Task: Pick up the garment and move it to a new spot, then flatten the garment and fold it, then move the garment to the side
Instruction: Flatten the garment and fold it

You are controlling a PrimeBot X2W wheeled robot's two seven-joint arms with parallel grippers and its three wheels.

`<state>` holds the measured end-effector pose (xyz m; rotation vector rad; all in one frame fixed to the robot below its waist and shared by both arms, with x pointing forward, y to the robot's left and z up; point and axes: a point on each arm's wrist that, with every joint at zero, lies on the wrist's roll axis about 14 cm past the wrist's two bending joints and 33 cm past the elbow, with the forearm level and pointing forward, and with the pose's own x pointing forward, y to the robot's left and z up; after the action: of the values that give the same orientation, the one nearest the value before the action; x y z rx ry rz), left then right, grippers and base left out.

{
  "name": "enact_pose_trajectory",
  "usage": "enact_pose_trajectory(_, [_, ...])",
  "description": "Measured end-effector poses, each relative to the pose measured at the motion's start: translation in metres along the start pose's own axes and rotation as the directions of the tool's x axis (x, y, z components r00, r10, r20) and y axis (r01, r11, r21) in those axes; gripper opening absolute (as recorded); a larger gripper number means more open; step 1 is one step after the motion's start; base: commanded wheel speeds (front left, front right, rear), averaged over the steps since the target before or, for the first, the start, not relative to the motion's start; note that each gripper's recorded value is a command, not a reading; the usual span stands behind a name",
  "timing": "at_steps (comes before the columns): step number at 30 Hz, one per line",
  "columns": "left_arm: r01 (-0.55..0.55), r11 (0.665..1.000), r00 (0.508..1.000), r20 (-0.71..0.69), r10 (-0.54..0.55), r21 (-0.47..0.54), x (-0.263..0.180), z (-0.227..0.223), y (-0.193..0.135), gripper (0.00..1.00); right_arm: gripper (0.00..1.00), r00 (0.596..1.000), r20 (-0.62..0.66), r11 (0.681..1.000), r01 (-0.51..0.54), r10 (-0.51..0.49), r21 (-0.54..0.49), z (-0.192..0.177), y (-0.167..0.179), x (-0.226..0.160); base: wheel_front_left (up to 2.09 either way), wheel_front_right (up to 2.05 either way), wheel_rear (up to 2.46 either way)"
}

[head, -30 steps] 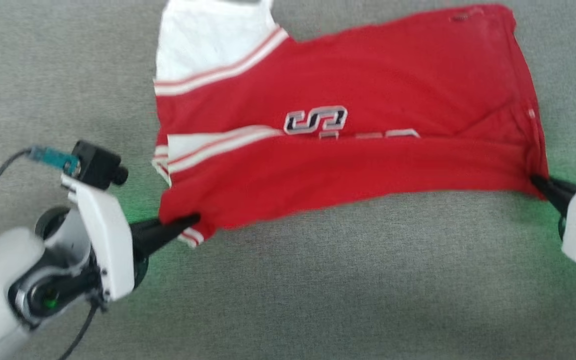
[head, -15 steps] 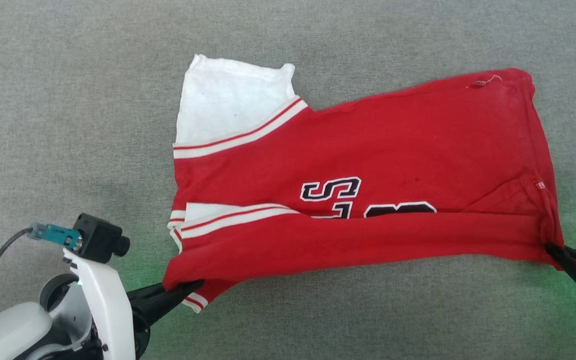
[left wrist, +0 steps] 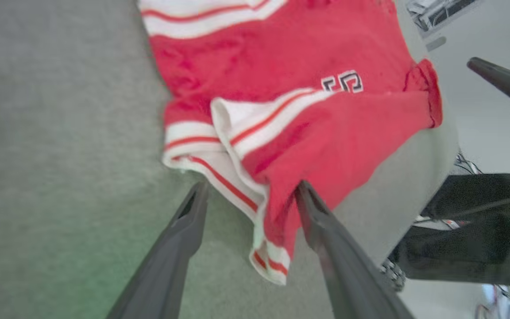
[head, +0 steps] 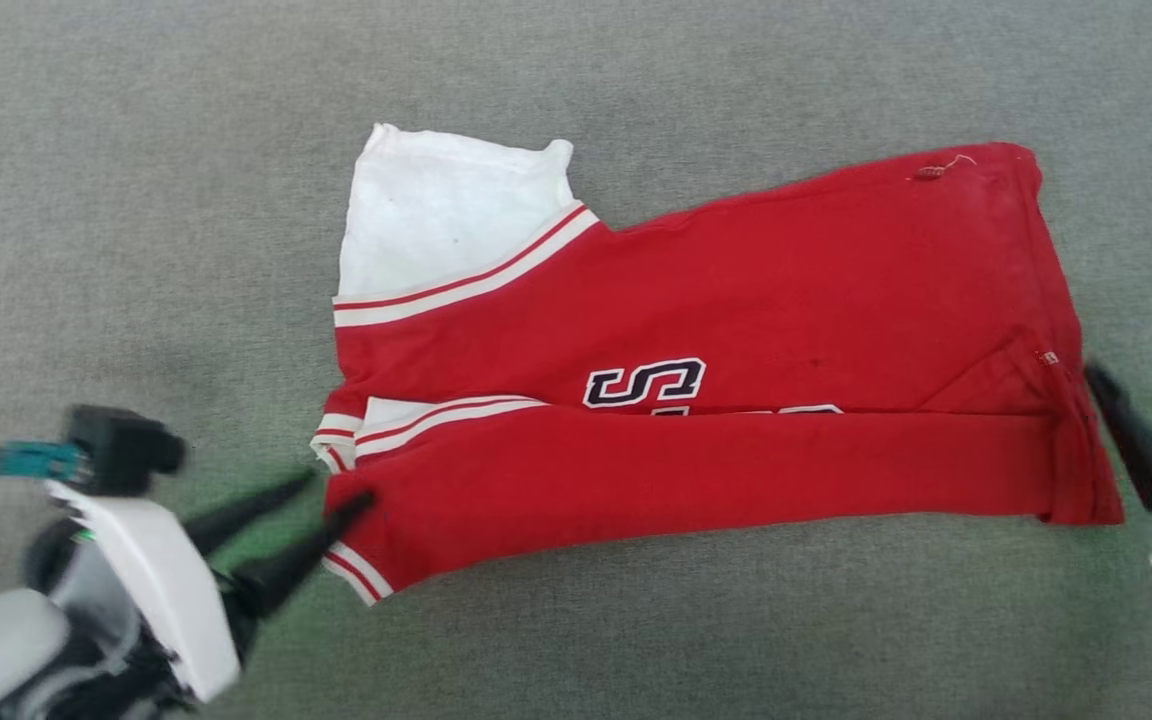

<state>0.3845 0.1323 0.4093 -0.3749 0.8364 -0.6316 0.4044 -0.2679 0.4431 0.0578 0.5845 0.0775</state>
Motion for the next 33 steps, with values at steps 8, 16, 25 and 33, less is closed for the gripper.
enact_pose_trajectory(8, [-0.22,0.967,0.931,0.322,0.169,0.128,0.001,0.078,0.049,1.0,1.0,0.927,0.373,1.0,0.031,-0.027,-0.004,0.052,0.014,-0.002,0.0,0.0,0.0])
enact_pose_trajectory(16, [-0.316,0.924,0.844,0.51,0.168,0.218,0.031,0.162,0.062,1.0,1.0,0.814,0.577,0.997,0.07,-0.066,0.016,0.076,0.022,-0.018,0.0,0.0,0.0])
enact_pose_trajectory(25, [-0.26,0.936,0.948,0.245,0.201,0.237,0.097,0.184,0.067,1.0,1.0,0.815,0.56,0.988,0.134,-0.152,0.074,0.058,0.003,-0.026,0.0,0.0,0.0])
enact_pose_trajectory(33, [-0.197,0.958,0.956,-0.173,0.235,0.21,0.123,0.149,0.077,1.0,1.0,0.846,0.497,0.981,0.153,-0.192,0.118,0.037,-0.005,-0.016,0.0,0.0,0.0])
